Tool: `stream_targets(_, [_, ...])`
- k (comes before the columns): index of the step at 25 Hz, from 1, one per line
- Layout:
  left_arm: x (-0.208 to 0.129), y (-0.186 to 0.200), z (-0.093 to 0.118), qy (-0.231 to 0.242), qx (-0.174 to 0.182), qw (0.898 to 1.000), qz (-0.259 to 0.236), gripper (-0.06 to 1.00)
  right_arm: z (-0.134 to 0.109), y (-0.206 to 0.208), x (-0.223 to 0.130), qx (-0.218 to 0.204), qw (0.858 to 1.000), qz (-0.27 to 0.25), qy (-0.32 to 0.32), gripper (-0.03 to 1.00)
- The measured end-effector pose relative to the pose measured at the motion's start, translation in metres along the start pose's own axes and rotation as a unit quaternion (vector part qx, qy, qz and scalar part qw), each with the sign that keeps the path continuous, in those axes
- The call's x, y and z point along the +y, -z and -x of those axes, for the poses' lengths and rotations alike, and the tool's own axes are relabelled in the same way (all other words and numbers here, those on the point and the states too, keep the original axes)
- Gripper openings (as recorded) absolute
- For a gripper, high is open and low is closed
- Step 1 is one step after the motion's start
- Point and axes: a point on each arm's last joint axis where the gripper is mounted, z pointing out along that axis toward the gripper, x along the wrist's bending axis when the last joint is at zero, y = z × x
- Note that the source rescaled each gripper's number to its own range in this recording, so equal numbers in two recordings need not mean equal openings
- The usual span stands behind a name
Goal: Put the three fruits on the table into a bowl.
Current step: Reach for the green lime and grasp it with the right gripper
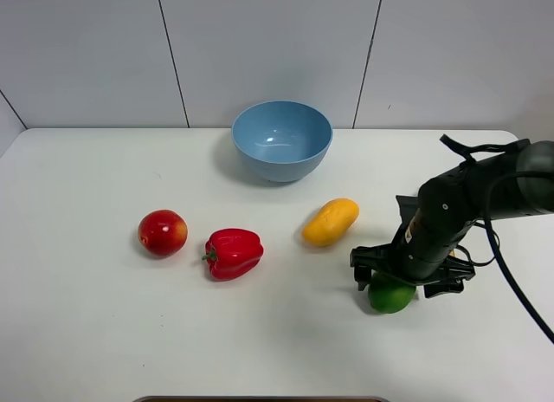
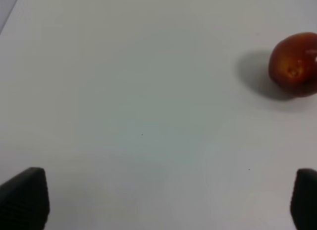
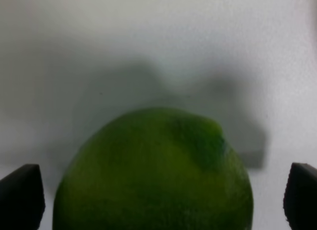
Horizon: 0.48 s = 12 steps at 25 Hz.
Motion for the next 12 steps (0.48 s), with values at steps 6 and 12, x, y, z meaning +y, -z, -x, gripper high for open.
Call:
stream_targets(6, [0.0000,0.0000,0.0000,0.000,0.000,1.000,0.000,1.00,0.0000,0.0000,0.0001,0.000,1.000,0.000,0.001,1.00])
stream_targets(12, [0.0000,0.0000,0.0000,0.000,0.000,1.000,0.000,1.00,0.0000,0.0000,0.0001,0.000,1.000,0.000,0.003,1.00])
